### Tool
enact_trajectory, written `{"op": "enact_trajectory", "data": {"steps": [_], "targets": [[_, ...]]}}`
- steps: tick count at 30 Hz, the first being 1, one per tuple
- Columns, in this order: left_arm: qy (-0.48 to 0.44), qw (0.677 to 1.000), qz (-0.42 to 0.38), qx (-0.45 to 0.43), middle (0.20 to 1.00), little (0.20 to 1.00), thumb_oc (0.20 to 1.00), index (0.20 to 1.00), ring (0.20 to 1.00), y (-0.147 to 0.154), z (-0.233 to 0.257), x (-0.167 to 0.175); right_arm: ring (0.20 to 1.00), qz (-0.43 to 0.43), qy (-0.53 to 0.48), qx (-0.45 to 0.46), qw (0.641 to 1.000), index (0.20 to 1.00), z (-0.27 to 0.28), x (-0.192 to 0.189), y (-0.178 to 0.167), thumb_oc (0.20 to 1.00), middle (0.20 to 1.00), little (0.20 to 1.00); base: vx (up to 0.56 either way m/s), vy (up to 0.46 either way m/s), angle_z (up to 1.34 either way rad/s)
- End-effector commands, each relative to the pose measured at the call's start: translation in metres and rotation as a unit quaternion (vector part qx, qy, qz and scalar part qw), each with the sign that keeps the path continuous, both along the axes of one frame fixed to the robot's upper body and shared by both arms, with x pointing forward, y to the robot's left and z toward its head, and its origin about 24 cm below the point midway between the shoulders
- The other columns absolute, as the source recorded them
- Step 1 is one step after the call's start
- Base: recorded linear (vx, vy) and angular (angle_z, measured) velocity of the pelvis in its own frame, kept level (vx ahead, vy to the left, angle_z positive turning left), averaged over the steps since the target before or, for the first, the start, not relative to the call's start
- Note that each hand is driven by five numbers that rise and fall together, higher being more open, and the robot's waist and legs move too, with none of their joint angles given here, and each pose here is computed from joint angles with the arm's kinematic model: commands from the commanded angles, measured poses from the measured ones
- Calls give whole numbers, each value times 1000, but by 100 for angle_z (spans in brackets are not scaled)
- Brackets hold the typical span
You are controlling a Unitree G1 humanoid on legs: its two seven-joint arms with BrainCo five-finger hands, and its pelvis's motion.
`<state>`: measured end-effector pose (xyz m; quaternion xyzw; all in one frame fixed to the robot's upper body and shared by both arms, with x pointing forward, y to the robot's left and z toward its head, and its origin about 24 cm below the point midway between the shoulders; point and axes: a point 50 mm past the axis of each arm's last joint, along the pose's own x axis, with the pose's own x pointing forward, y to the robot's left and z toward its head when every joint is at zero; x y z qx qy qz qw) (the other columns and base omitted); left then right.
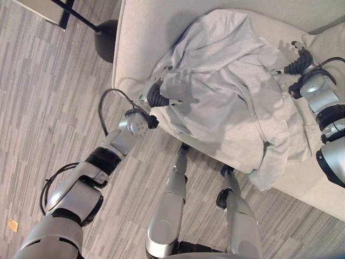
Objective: Hang the clothes on the sofa on the clothes rack.
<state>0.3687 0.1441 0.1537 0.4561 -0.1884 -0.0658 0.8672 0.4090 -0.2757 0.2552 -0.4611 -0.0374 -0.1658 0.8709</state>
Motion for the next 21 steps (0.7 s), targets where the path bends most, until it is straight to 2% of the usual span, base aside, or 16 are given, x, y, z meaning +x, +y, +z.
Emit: {"op": "enact_trajectory", "data": {"steps": [1,12,21], "targets": [[-29,999,12,-15,1000,1000,1000,1000,1000,3,15,6,1000,-15,-59,-34,998,1000,42,-5,-5,1000,1000,1000,0,0,0],[-11,1000,17,2,1000,1000,1000,1000,1000,-7,5,12,1000,-1,-72,-38,997,1000,50,-1,11,1000,1000,1000,0,0,0],[-58,998,35,-13,1000,1000,1000,1000,1000,-3,25,15,1000,14,-88,-40,995,1000,56,2,25,1000,1000,1000,0,0,0]]}}
